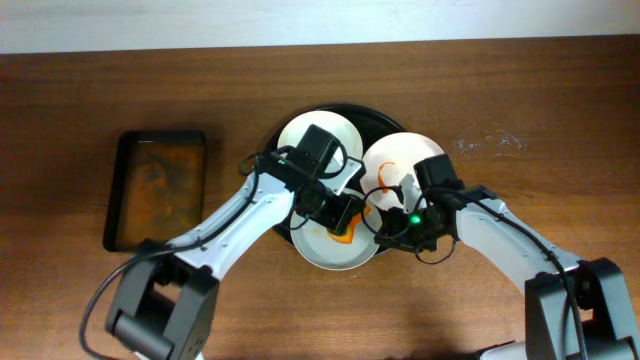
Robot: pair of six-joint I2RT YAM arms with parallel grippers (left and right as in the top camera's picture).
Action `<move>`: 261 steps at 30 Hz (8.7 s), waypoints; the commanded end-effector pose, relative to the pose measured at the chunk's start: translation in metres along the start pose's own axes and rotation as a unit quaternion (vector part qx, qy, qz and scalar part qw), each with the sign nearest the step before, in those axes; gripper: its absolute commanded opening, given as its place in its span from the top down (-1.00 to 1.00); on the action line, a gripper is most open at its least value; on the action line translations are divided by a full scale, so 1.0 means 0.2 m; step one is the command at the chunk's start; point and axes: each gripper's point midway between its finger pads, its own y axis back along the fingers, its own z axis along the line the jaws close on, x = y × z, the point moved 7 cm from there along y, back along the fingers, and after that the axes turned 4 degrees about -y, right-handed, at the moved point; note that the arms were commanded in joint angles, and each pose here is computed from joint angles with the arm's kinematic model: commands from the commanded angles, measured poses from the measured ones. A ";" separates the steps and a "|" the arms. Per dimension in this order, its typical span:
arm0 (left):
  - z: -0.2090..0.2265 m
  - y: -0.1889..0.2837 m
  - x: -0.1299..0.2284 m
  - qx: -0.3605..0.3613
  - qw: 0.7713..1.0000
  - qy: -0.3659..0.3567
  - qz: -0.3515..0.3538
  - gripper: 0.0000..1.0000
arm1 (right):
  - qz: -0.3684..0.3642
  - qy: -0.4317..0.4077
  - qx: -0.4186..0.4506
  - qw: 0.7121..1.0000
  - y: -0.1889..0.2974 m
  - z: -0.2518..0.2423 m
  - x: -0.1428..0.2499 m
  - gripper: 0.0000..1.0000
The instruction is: Clean dirty plates on tray and stack at the side
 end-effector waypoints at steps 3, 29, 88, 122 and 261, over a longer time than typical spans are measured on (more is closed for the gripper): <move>-0.02 -0.06 -0.02 0.008 1.000 0.007 0.008 0.99 | -0.019 0.009 0.010 1.000 0.00 0.02 -0.04 0.47; 0.00 -0.13 -0.01 -0.001 1.000 0.005 0.019 0.99 | -0.024 0.011 0.072 0.997 -0.08 0.04 0.03 0.56; 0.41 0.25 -0.15 -0.258 0.959 0.116 0.030 0.99 | -0.038 0.003 0.107 0.994 -0.08 0.01 0.02 0.92; 0.55 0.55 -0.12 -0.162 0.965 0.203 -0.036 0.99 | -0.292 0.216 0.478 0.800 0.63 0.37 -0.14 0.92; 0.10 -0.41 -0.38 -0.182 0.980 0.073 -0.039 0.98 | 0.011 -0.081 0.115 0.990 0.26 -0.41 -0.43 0.92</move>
